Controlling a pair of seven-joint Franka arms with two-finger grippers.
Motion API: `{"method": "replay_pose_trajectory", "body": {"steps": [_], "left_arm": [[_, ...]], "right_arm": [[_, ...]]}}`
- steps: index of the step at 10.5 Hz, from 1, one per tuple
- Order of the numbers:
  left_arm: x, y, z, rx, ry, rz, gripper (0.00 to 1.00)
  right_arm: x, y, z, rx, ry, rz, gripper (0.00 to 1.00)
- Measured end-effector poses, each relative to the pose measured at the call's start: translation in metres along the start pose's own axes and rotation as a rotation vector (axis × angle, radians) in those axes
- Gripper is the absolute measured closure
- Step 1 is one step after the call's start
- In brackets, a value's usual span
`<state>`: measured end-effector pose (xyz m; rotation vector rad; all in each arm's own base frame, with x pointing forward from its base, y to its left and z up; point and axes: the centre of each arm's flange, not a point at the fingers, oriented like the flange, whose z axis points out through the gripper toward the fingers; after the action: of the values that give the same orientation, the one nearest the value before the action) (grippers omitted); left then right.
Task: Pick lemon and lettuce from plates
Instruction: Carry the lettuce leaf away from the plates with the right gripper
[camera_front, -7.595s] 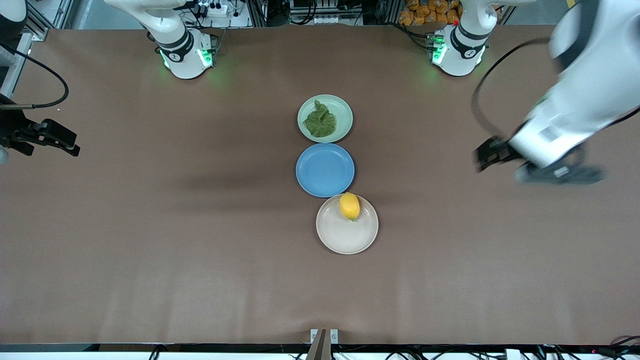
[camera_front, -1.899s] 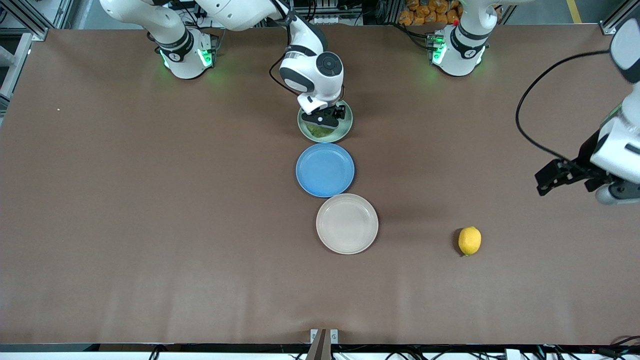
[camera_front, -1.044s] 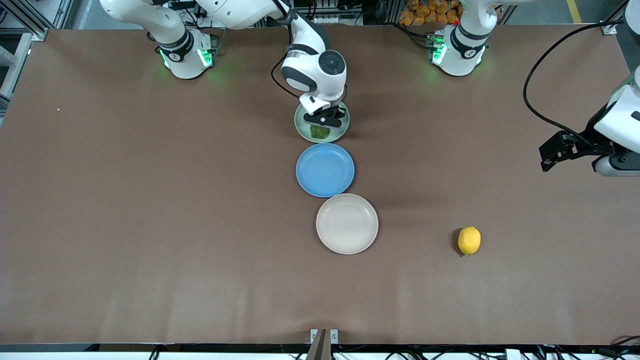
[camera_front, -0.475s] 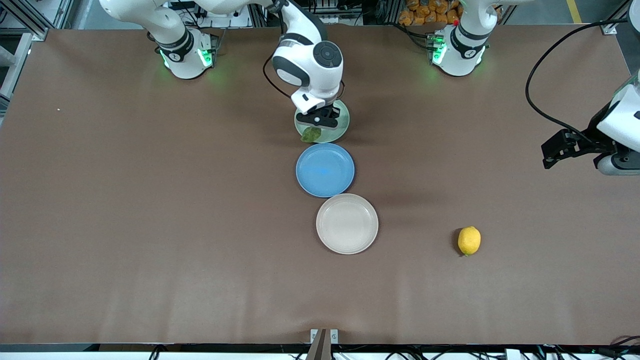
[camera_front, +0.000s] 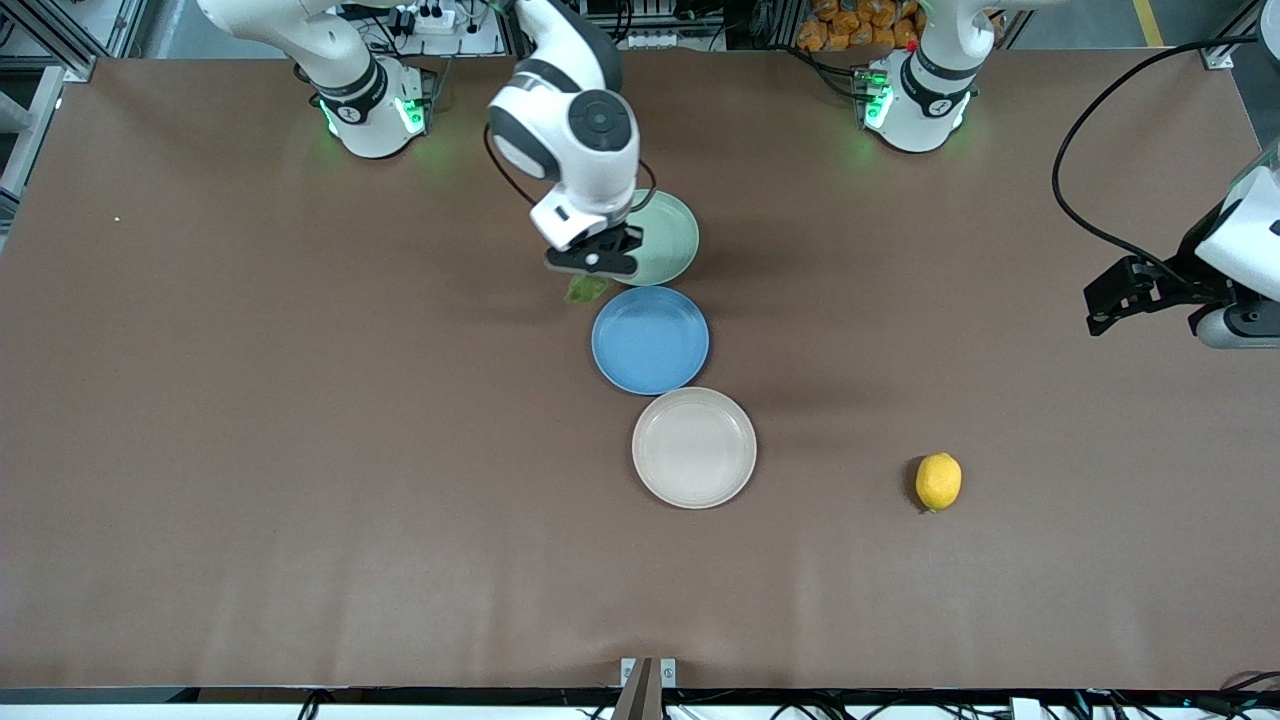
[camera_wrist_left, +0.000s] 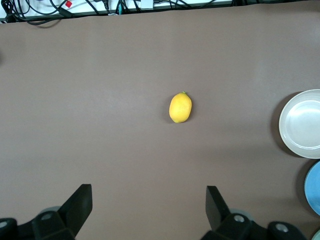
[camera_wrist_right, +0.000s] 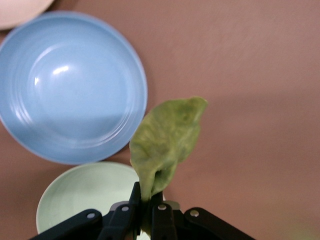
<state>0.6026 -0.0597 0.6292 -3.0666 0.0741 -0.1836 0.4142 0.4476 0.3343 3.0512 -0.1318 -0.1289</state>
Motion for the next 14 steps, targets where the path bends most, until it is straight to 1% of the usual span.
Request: {"method": "replay_pose_trajectory", "body": {"steps": [2, 4, 6, 8, 11, 14], "left_arm": [[0.000, 0.000, 0.000, 0.000, 0.000, 0.000, 0.00], [0.000, 0.000, 0.000, 0.000, -0.001, 0.001, 0.00], [0.000, 0.000, 0.000, 0.000, -0.001, 0.002, 0.00], [0.000, 0.000, 0.000, 0.000, -0.001, 0.002, 0.00], [0.000, 0.001, 0.001, 0.000, -0.003, 0.003, 0.00], [0.000, 0.001, 0.001, 0.000, -0.003, 0.003, 0.00]], "right_arm": [[0.042, 0.043, -0.013, 0.002, -0.001, -0.039, 0.89], [0.079, 0.089, -0.021, -0.005, -0.014, -0.094, 0.89], [0.108, 0.136, -0.021, -0.006, -0.027, -0.131, 0.88], [0.133, 0.181, -0.013, -0.009, -0.051, -0.182, 0.88], [0.158, 0.246, 0.008, -0.034, -0.100, -0.206, 0.88], [0.164, 0.313, 0.031, -0.049, -0.154, -0.204, 0.88]]}}
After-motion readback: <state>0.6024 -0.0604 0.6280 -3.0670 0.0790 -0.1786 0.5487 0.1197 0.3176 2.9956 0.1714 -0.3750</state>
